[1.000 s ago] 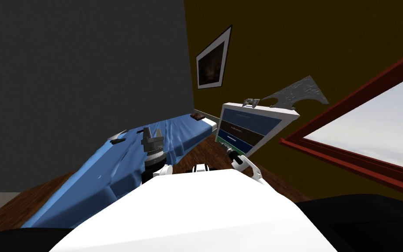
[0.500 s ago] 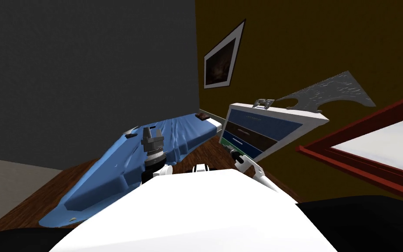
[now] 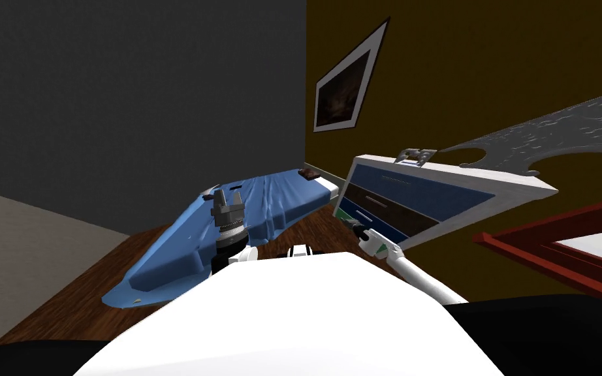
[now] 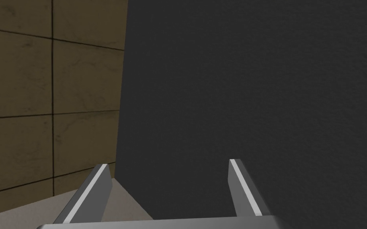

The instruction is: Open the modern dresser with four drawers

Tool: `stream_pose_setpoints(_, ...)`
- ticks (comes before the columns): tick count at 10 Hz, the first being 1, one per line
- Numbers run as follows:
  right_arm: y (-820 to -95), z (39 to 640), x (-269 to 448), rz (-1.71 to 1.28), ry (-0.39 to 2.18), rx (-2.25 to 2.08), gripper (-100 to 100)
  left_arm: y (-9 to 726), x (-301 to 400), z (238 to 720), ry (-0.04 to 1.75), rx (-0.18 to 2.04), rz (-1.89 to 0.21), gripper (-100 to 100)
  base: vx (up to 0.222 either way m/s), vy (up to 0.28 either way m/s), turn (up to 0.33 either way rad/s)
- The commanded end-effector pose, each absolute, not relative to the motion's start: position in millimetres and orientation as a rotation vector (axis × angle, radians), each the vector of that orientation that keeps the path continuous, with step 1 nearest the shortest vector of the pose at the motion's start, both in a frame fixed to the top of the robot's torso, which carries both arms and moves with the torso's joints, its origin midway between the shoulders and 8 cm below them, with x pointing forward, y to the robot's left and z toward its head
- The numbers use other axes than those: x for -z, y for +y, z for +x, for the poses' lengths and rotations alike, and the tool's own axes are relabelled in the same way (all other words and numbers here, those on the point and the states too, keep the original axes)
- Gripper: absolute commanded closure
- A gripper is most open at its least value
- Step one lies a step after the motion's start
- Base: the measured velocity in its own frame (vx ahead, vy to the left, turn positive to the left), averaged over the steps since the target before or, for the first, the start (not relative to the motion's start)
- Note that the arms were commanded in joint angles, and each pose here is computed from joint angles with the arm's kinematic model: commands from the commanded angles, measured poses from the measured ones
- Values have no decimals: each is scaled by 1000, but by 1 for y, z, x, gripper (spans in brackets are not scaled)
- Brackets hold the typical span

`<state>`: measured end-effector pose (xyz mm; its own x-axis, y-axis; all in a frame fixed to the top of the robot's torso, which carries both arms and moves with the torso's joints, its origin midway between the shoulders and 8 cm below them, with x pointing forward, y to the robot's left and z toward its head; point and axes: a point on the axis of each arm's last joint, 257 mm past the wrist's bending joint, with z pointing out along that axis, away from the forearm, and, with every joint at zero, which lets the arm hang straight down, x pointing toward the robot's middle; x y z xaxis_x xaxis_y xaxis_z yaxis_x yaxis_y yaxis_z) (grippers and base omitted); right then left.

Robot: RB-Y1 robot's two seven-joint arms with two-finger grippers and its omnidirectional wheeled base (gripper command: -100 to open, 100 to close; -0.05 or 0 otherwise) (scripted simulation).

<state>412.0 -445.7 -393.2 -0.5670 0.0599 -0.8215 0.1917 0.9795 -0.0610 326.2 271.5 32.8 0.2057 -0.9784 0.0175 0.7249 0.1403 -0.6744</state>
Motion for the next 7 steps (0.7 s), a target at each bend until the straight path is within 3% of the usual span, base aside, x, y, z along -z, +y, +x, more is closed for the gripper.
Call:
stream_pose_setpoints(1, -468, 403, 403, 162, 2201, 253, -100, 272, -33, 326, 490, 1303, -632, 0, 13, 5, 1)
stream_pose_setpoints(7, -577, 380, 391, 57, 2271, 616, -100, 272, -33, 326, 490, 1303, -632, 0, 26, 10, 123)
